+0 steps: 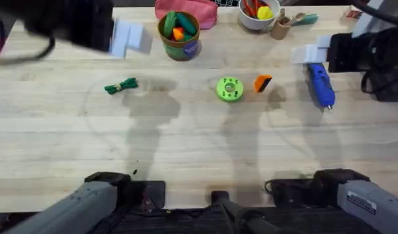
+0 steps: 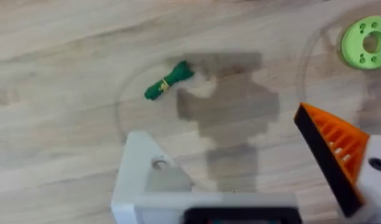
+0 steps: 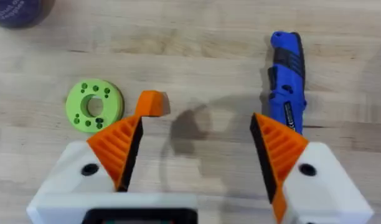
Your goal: Pick up the gripper from the table and insert it into the empty holder that is missing its gripper. Then pick up a screw, insert it into the mounting hole, and use the screwdriver to tighten it. Finally, clean up the table by picking up the vegetable and placing it into the bucket.
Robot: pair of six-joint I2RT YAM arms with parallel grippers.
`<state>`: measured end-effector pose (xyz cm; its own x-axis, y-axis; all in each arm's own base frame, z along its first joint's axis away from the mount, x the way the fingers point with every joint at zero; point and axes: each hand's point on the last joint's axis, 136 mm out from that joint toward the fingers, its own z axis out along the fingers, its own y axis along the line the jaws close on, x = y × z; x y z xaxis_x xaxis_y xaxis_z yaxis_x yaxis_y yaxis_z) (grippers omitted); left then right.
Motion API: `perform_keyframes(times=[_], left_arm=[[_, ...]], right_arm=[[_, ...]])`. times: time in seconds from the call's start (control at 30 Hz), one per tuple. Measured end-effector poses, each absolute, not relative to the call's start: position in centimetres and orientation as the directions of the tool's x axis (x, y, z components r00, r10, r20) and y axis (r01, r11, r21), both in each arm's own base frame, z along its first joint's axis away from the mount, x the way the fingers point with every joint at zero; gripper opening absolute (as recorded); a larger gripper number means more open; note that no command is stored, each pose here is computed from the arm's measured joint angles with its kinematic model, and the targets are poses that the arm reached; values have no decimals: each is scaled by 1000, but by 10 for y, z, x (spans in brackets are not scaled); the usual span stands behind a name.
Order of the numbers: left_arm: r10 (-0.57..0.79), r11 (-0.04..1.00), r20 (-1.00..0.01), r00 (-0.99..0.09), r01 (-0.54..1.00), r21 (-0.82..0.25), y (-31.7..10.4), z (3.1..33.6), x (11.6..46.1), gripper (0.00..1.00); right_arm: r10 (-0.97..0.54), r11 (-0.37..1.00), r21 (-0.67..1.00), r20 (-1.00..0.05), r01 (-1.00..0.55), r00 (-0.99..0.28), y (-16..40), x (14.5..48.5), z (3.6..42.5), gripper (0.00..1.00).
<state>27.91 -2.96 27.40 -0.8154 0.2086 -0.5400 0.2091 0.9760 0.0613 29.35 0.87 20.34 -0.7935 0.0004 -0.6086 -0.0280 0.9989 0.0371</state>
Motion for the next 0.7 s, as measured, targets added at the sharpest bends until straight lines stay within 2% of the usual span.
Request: perform_keyframes(times=[0.1,0.23,0.33,0.43,0.63,0.7], left_arm=[[174,983,-567,-805,177,50,-27,271,257,988],[148,987,-619,-771,156,41,-24,284,237,988],[142,988,-620,-772,152,37,-23,286,222,988],[142,988,-571,-808,150,32,-21,278,205,987],[150,988,-388,-909,155,18,-17,252,163,990],[147,988,-382,-912,156,9,-19,251,161,989]], right_arm=[[0,999,37,-609,-28,-793,9,293,203,994],[0,999,37,-609,-28,-793,9,293,203,994],[0,999,37,-609,-28,-793,9,293,203,994],[0,999,37,-609,-28,-793,9,293,203,994],[0,999,37,-609,-28,-793,9,293,203,993],[0,999,37,-608,-28,-794,9,293,203,993]])
